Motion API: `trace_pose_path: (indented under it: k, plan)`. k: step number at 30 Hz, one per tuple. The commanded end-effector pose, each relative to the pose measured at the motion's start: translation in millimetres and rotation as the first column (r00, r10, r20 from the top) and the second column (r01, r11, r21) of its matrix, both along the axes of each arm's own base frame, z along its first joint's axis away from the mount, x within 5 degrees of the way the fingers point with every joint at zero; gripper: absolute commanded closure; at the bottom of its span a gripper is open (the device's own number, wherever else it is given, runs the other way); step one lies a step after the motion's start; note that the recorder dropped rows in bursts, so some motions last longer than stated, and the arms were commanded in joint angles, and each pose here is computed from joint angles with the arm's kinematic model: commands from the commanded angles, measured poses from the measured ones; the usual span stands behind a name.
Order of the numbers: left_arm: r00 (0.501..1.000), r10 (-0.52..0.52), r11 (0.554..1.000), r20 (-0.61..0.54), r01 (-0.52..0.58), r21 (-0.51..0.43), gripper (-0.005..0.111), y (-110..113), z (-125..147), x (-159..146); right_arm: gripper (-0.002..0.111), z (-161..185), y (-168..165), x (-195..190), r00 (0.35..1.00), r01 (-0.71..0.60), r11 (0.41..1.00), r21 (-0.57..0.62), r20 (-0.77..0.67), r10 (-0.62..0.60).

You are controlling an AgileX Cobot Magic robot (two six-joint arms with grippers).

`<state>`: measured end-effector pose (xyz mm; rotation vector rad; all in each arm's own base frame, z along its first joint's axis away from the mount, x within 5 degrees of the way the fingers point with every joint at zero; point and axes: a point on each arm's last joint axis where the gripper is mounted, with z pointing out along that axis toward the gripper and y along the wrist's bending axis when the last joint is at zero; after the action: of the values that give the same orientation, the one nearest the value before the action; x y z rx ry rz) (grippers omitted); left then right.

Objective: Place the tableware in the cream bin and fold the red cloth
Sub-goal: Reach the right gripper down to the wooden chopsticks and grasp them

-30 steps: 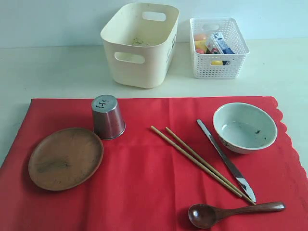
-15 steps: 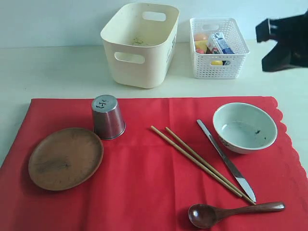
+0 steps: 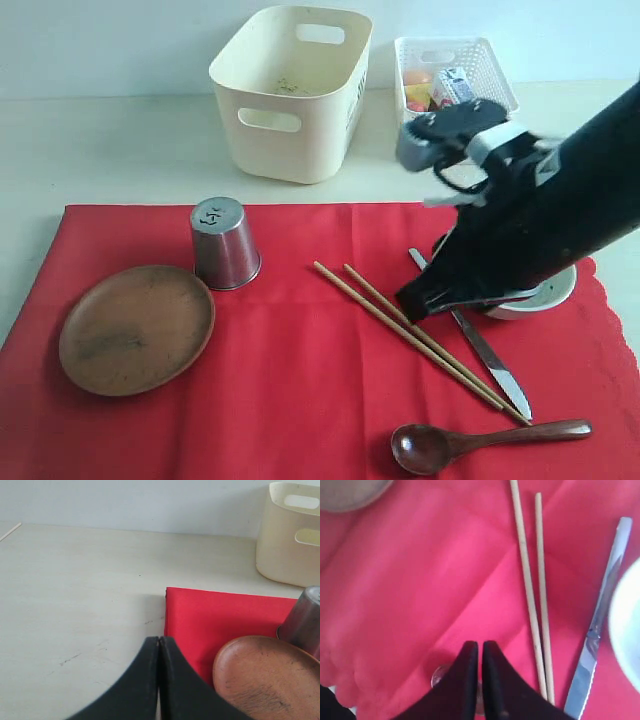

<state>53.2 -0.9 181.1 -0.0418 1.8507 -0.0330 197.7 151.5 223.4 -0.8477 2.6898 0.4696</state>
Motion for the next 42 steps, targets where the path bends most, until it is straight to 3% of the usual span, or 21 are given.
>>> trace_pose_path:
  k: [1,6,10,14,24,28,34,38,42]
  plan:
    - [1.0,-0.005,1.0,0.015,0.005,0.0,0.105,-0.2,0.3,0.0,0.088,-30.8,18.9,5.1,0.998,-0.07,0.995,-0.078,-0.011,0.069]
    - [1.0,-0.005,1.0,0.015,0.005,0.0,0.105,-0.2,0.3,0.0,0.064,-58.0,33.2,16.8,0.995,-0.102,0.987,-0.128,-0.026,0.099]
    - [1.0,-0.005,1.0,0.015,0.005,0.0,0.105,-0.2,0.3,0.0,0.053,-67.3,39.6,32.4,0.99,-0.136,0.975,-0.173,0.022,0.142]
    - [1.0,-0.005,1.0,0.015,0.005,0.0,0.105,-0.2,0.3,0.0,0.05,-77.6,44.7,44.7,0.982,-0.171,0.961,-0.218,0.047,0.185]
    - [1.0,-0.005,1.0,0.015,0.005,0.0,0.105,-0.2,0.3,0.0,0.051,-108.6,46.0,59.5,0.992,-0.105,0.946,-0.306,0.036,0.122]
    - [1.0,-0.005,1.0,0.015,0.005,0.0,0.105,-0.2,0.3,0.0,0.058,-115.3,45.8,59.3,0.992,-0.111,0.942,-0.316,0.018,0.123]
    - [1.0,-0.005,1.0,0.015,0.005,0.0,0.105,-0.2,0.3,0.0,0.092,-116.4,44.8,57.6,0.993,-0.111,0.939,-0.325,-0.003,0.117]
    - [1.0,-0.005,1.0,0.015,0.005,0.0,0.105,-0.2,0.3,0.0,0.108,-115.9,44.7,55.6,0.995,-0.099,0.942,-0.32,-0.025,0.096]
    - [1.0,-0.005,1.0,0.015,0.005,0.0,0.105,-0.2,0.3,0.0,0.108,-105.6,44.8,53.9,0.997,-0.081,0.951,-0.299,-0.021,0.078]
